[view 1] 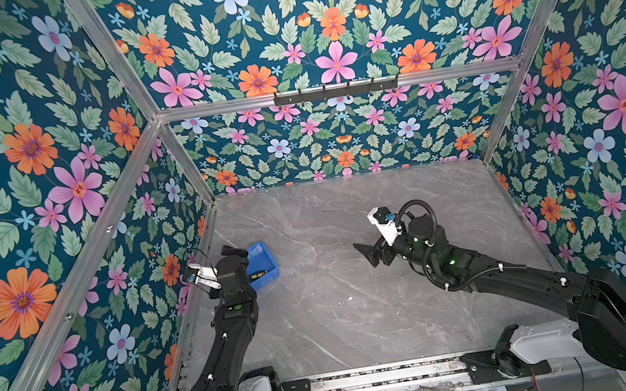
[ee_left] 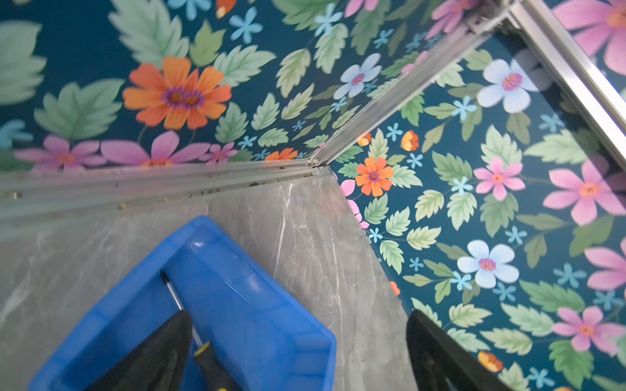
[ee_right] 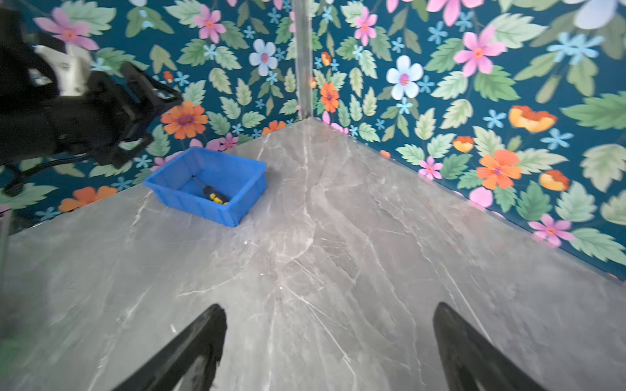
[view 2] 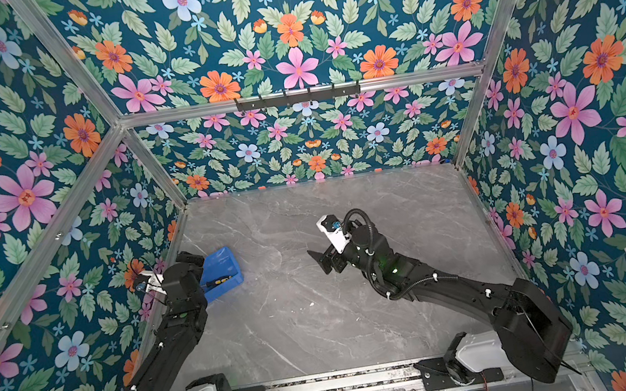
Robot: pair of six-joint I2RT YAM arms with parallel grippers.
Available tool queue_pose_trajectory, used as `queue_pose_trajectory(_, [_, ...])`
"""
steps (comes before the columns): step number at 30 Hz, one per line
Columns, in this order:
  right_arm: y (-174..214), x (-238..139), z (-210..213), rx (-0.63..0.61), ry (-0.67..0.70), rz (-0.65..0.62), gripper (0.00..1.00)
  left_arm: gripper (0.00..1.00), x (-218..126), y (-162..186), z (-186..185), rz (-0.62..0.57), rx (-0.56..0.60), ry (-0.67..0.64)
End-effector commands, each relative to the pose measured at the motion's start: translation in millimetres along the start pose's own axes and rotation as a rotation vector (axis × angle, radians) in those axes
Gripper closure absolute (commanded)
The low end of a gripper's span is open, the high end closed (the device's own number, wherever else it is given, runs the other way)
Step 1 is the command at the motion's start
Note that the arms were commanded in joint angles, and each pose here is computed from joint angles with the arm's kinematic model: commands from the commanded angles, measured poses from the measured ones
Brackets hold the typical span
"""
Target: Put the screwdriver in the bin
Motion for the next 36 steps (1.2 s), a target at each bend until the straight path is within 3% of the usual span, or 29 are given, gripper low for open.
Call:
queue_pose_trajectory(1, [1.3, -9.3, -20.6, 0.065, 0.09, -0.028, 0.04, 0.0, -6.3, -8.7, -14.4, -0.078, 0.323, 0.156])
queue_pose_trajectory(11, [61.3, -59.2, -108.8, 0.219, 0.571, 0.032, 0.01, 0.0, -13.0, 22.9, -6.4, -0.049, 0.657, 0.437])
queue_pose_trajectory(18, [102.7, -82.5, -148.6, 0.165, 0.887, 0.155, 0.01, 0.0, -4.9, 45.4, 6.4, 0.022, 0.765, 0.47])
queue_pose_trajectory(32, [129.7, -83.9, -158.1, 0.096, 0.913, 0.275, 0.01, 0.0, 27.5, 75.5, 21.7, 0.029, 0.733, 0.454])
queue_pose_trajectory(36, [158.0, -97.9, -164.8, 0.206, 0.881, 0.238, 0.01, 0.0, 36.1, 82.3, 23.7, 0.066, 0.738, 0.432])
Point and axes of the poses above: each gripper's point midway between its finger pads, its own x axis out along the fingers, its own z axis along the line the jaws close on, y = z × x, the point moved 9 cm from there along -x, back along the fingers, and after that the axes turned 6 degrees about -x, right-handed, at the moved point
